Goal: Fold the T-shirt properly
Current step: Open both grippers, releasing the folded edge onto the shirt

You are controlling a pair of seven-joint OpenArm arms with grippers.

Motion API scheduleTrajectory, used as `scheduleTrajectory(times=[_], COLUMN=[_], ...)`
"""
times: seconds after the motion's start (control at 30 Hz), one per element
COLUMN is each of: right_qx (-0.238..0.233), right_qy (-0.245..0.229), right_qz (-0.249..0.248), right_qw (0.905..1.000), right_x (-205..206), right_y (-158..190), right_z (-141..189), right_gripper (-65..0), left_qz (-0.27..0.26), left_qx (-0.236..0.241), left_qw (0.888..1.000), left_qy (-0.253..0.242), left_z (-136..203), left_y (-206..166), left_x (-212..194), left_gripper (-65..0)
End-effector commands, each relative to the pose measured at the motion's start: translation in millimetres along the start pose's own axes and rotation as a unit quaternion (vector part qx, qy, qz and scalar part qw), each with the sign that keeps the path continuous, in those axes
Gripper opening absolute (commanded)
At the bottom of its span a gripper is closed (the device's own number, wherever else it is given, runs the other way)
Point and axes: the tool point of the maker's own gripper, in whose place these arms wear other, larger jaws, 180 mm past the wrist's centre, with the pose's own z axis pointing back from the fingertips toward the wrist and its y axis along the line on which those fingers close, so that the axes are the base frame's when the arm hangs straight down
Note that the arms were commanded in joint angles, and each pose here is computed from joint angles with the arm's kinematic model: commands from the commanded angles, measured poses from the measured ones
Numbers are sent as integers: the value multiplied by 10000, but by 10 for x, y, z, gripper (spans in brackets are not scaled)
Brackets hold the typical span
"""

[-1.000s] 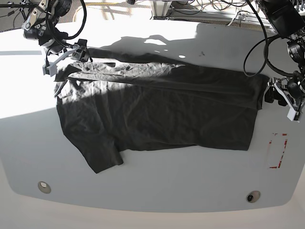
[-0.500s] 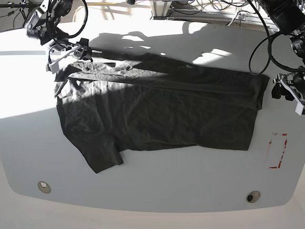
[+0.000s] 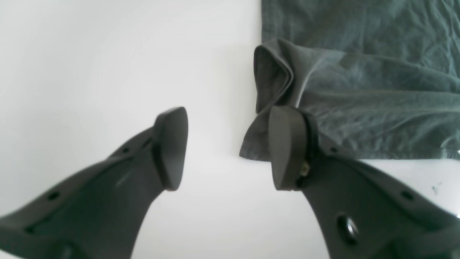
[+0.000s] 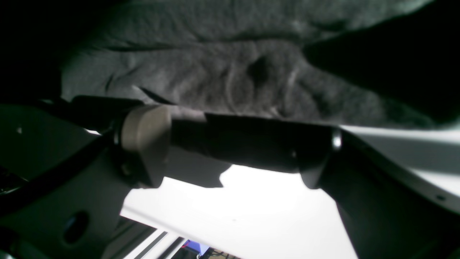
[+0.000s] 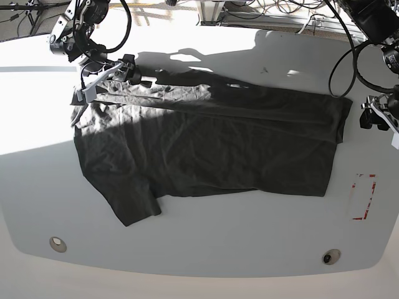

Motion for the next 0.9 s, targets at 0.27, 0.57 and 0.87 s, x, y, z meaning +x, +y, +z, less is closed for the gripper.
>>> scheduleTrajectory(times=[0.27, 0.57, 0.87], right_qx=[-165, -173, -294], right_qy=[459, 419, 243], right_qz=[-71, 12, 248], right_qw=[9988, 9990, 9990], right_x=[-260, -234, -148], right_y=[-73, -55, -16], right_z=[12, 33, 168], right_gripper=[-496, -650, -650], left_qz=[-28, 357, 907], left_qx=[120, -47, -404], left_qw=[9995, 9993, 9943], left_qy=[-304, -122, 389], left_z=[94, -63, -384], left_y=[97, 54, -59], left_x=[182, 80, -158], left_gripper=[-318, -312, -312])
